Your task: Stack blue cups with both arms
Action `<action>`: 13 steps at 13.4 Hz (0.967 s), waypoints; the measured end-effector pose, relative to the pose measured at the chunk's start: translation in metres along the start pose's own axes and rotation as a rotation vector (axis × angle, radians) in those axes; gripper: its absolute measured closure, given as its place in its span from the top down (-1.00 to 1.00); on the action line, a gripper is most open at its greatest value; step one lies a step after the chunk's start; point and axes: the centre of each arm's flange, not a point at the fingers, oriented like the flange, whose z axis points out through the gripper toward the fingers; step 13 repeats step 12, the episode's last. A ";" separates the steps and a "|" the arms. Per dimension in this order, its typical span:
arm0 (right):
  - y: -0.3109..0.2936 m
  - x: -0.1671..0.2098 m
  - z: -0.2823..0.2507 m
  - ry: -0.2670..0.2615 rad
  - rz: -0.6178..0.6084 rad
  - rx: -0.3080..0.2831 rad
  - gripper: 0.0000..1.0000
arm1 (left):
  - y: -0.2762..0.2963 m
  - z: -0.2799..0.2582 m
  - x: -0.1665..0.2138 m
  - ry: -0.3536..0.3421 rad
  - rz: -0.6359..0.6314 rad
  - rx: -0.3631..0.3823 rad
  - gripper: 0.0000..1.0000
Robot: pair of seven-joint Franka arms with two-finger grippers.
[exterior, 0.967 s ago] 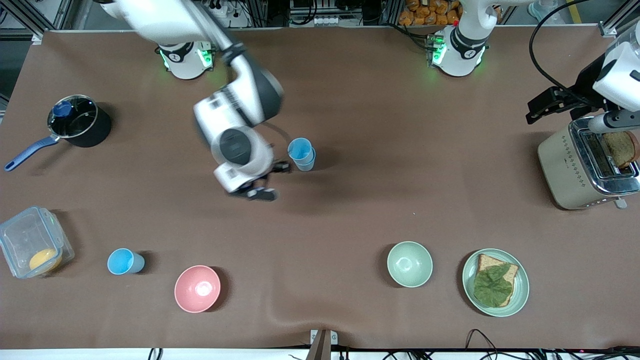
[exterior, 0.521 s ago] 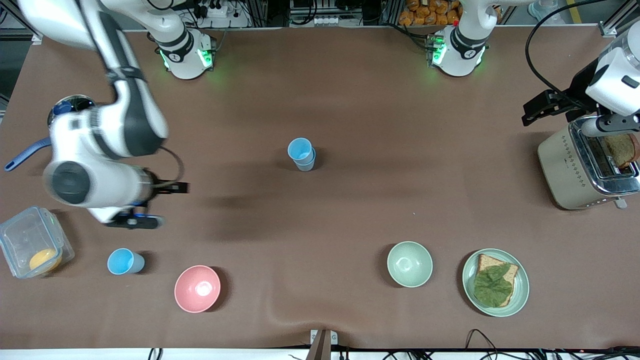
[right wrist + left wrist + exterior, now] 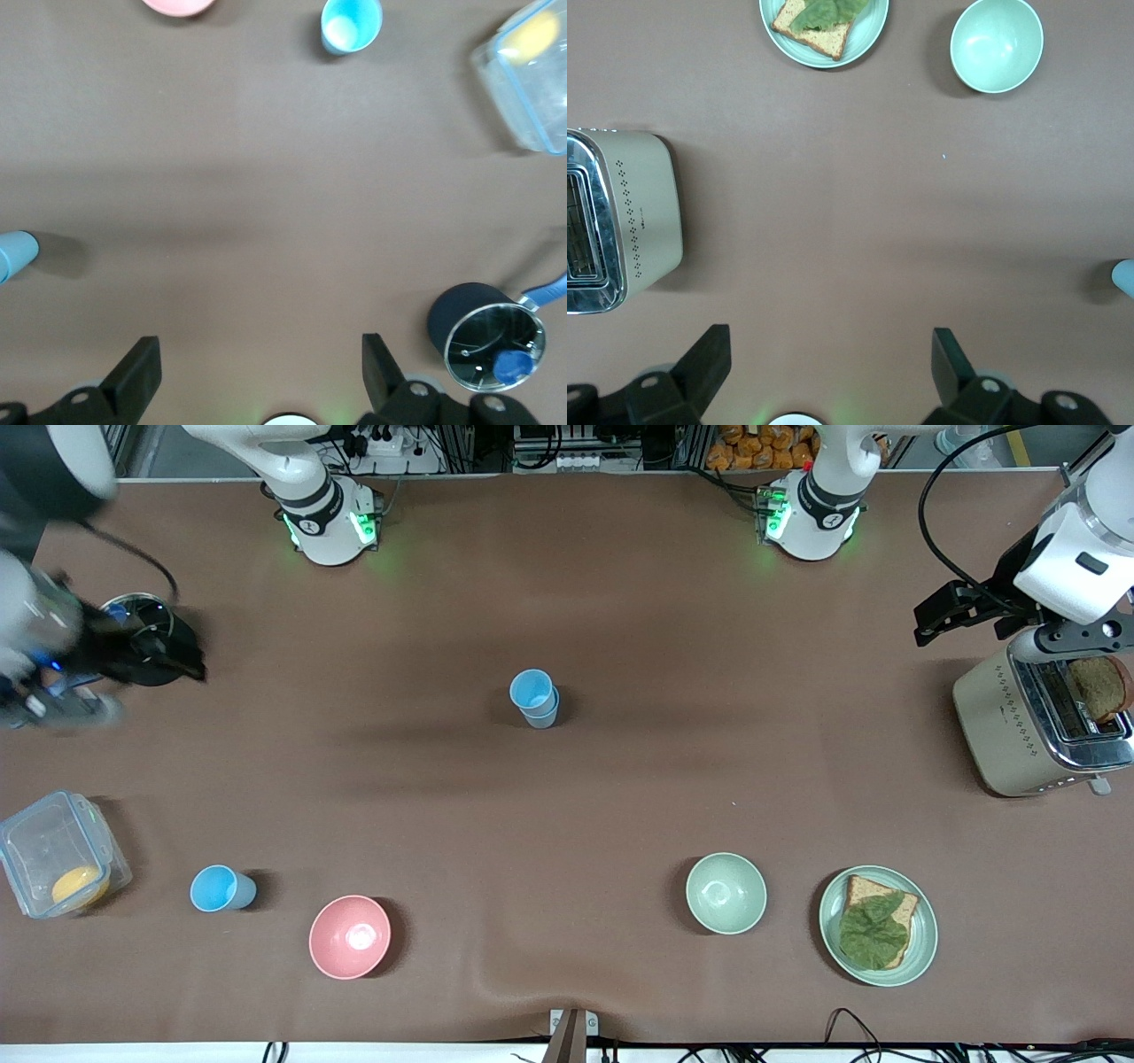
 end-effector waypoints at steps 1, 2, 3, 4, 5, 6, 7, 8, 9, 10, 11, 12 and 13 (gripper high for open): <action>0.008 -0.008 -0.008 0.016 -0.023 0.001 1.00 | 0.000 -0.002 0.001 0.016 0.000 -0.004 1.00; 0.015 -0.010 -0.009 0.021 -0.050 0.004 1.00 | 0.000 -0.004 0.002 0.027 0.000 -0.006 1.00; 0.021 -0.008 -0.005 0.020 -0.062 0.014 1.00 | 0.000 -0.004 0.002 0.030 0.000 -0.007 1.00; 0.025 -0.007 -0.001 0.016 -0.063 0.026 1.00 | 0.000 -0.004 0.002 0.031 -0.002 -0.007 1.00; 0.029 -0.006 0.001 0.013 -0.059 0.035 1.00 | -0.001 -0.004 0.002 0.033 -0.003 -0.008 1.00; 0.031 -0.006 0.002 0.013 -0.059 0.038 1.00 | -0.002 -0.004 0.003 0.036 -0.004 -0.008 1.00; 0.031 -0.006 0.002 0.013 -0.059 0.039 1.00 | -0.002 -0.004 0.003 0.037 -0.004 -0.008 1.00; 0.031 -0.006 0.001 0.013 -0.059 0.039 1.00 | -0.002 -0.004 0.003 0.038 -0.005 -0.009 1.00; 0.031 -0.006 0.001 0.015 -0.058 0.039 1.00 | -0.003 -0.004 0.003 0.038 -0.006 -0.008 1.00; 0.032 -0.006 -0.001 0.018 -0.058 0.039 1.00 | -0.004 -0.004 0.004 0.038 -0.006 -0.009 1.00; 0.033 -0.006 -0.002 0.022 -0.056 0.039 1.00 | -0.006 -0.004 0.004 0.038 -0.008 -0.009 1.00; 0.033 -0.006 -0.003 0.024 -0.055 0.039 1.00 | -0.007 -0.004 0.005 0.038 -0.012 -0.009 1.00; 0.033 -0.006 -0.003 0.024 -0.055 0.039 1.00 | -0.007 -0.004 0.005 0.038 -0.012 -0.009 1.00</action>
